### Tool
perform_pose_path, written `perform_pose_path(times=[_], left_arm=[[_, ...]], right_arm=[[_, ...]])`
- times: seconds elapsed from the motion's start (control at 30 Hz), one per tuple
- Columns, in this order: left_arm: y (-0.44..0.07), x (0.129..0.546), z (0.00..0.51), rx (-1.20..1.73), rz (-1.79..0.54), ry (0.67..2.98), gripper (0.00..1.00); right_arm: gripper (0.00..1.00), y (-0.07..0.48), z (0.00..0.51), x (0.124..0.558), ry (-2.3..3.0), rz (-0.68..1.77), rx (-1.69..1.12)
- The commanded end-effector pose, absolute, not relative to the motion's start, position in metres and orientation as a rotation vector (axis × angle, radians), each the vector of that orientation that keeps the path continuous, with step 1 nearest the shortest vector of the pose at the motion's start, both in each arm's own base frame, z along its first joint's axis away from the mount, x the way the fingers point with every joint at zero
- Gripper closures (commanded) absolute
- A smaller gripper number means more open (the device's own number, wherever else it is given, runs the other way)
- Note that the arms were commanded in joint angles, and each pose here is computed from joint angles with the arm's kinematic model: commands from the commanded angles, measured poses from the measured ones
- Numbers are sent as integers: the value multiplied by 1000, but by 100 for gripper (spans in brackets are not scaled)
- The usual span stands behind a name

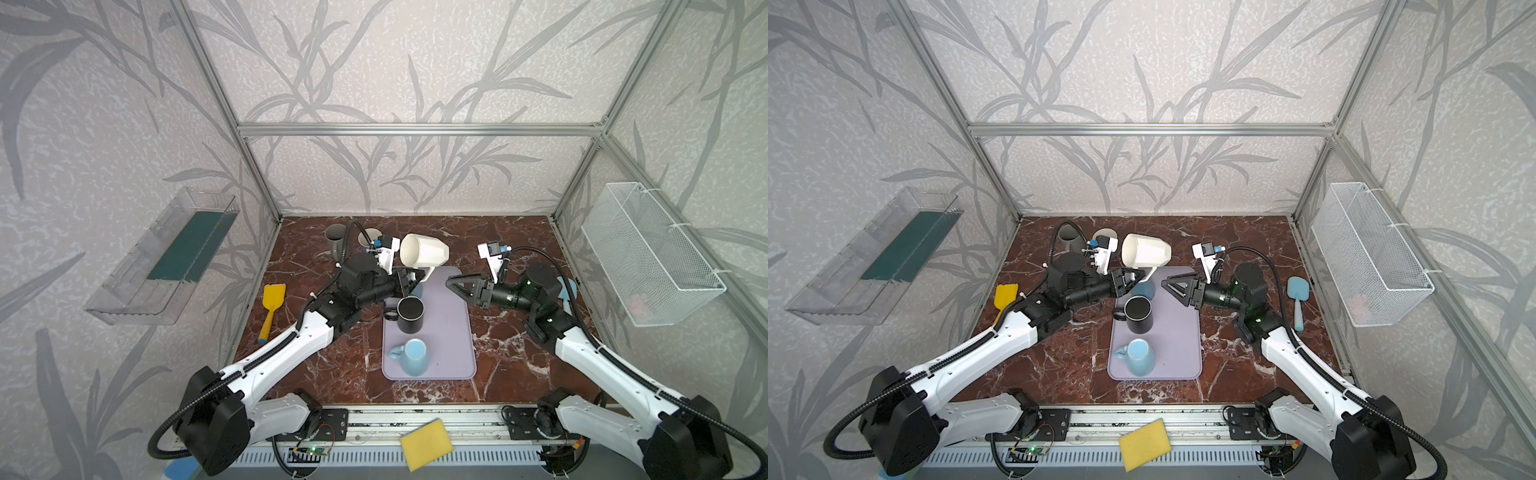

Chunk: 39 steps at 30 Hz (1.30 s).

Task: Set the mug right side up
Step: 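Open the right gripper and rotate the white mug upright with the left gripper, then carry the upright white mug beside the lavender mug with the left gripper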

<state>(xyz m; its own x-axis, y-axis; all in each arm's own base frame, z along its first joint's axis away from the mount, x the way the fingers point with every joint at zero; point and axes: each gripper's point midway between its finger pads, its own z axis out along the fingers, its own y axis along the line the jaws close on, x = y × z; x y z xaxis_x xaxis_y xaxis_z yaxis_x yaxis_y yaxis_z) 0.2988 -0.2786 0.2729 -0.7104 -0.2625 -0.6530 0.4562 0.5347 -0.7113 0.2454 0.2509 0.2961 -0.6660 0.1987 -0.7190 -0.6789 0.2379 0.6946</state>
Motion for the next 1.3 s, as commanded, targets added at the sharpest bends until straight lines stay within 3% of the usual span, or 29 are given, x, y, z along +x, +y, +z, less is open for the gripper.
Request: perform_pose_path(times=[0.0, 0.4, 1.27], left_arm=[[-276, 314, 316, 194, -1204, 1881, 100], [-264, 351, 301, 161, -1095, 1968, 100], [-235, 435, 225, 145, -627, 2275, 100]], right_arm=[[54, 247, 298, 242, 1761, 1508, -454], [55, 236, 282, 239, 1809, 1452, -426], [57, 225, 261, 236, 1885, 1326, -429]])
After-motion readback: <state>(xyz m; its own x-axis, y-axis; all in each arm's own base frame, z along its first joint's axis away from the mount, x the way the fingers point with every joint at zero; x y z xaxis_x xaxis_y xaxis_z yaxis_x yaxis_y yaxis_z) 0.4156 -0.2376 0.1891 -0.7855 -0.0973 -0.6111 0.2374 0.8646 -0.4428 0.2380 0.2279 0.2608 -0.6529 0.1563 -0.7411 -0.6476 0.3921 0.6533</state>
